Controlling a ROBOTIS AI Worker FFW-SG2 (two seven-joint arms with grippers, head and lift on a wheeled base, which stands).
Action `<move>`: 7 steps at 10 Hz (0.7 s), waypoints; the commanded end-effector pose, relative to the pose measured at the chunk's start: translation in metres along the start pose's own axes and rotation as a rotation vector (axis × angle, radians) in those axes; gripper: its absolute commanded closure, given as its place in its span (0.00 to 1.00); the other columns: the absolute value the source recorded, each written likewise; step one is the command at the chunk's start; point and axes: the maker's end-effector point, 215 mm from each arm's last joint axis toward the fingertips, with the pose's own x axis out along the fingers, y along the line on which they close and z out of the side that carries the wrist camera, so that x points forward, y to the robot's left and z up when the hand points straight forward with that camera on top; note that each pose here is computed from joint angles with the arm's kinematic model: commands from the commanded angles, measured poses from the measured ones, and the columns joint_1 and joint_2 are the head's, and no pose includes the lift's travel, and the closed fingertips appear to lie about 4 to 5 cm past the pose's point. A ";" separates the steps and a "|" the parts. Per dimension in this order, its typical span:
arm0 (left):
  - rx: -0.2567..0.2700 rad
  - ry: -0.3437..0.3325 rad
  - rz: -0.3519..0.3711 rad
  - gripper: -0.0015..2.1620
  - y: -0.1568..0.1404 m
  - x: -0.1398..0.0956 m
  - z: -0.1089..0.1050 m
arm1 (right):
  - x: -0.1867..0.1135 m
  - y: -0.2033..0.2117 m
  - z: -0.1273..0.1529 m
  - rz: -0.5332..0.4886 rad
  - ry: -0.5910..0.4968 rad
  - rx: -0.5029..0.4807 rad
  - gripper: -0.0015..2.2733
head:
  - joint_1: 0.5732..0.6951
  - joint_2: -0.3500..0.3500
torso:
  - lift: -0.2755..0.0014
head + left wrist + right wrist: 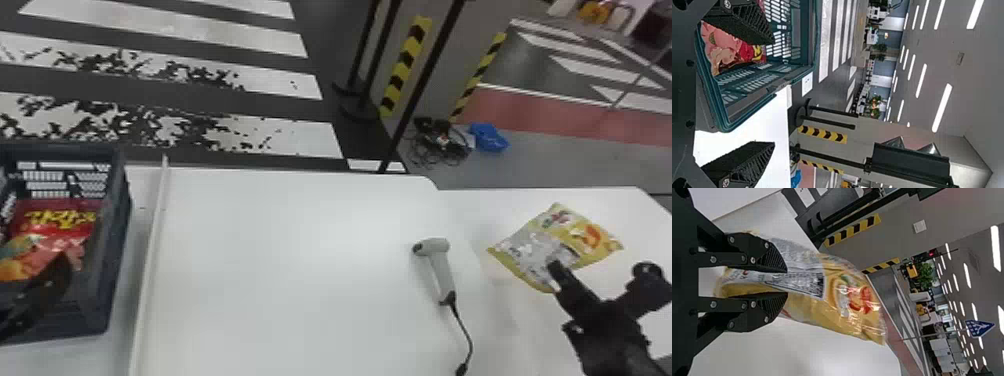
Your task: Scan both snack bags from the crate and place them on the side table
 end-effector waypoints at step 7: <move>0.008 -0.009 0.000 0.04 0.000 -0.003 0.005 | -0.048 0.079 0.046 0.161 -0.167 -0.083 0.03 | 1.00 0.00 | 0.65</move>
